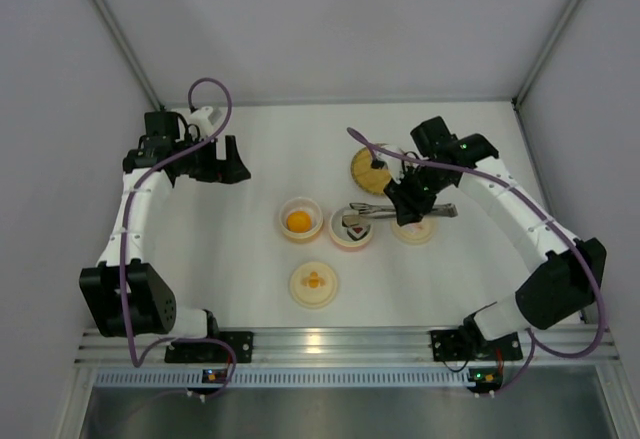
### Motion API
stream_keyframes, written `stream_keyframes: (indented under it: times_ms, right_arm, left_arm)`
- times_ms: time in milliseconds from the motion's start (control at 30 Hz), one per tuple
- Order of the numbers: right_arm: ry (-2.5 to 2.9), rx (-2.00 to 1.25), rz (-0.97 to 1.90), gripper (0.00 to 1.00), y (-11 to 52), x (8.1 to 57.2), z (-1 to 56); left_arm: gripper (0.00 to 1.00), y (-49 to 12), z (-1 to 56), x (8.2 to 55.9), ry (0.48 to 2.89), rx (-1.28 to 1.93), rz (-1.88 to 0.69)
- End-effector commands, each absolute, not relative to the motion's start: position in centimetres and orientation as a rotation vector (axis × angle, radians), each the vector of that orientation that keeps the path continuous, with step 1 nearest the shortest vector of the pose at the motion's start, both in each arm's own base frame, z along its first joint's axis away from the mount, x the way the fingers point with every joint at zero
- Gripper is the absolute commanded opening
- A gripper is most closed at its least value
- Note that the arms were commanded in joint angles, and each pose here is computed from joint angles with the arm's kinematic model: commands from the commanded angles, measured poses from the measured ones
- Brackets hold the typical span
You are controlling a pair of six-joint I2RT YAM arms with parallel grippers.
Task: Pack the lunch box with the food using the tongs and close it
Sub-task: Place the fake food in the packing box.
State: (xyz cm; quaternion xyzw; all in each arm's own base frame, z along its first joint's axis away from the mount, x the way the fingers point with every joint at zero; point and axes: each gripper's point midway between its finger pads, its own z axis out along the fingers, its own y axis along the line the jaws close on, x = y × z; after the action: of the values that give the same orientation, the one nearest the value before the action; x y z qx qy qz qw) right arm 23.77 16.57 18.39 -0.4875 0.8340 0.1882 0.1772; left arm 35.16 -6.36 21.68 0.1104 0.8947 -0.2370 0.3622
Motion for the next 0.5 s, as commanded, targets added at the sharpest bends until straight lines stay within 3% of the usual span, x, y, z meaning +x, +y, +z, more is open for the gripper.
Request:
stream_keyframes:
  times_ms: [0, 467]
  right_arm:
    - [2.317, -1.3, 0.49, 0.12, 18.3, 25.3, 18.7]
    - [2.375, -1.273, 0.421, 0.13, 19.4, 25.6, 16.7]
  left_arm:
    - [0.98, -6.3, 23.1, 35.1, 2.233, 0.324, -0.584]
    - [0.98, -6.3, 22.5, 35.2, 2.238, 0.322, -0.584]
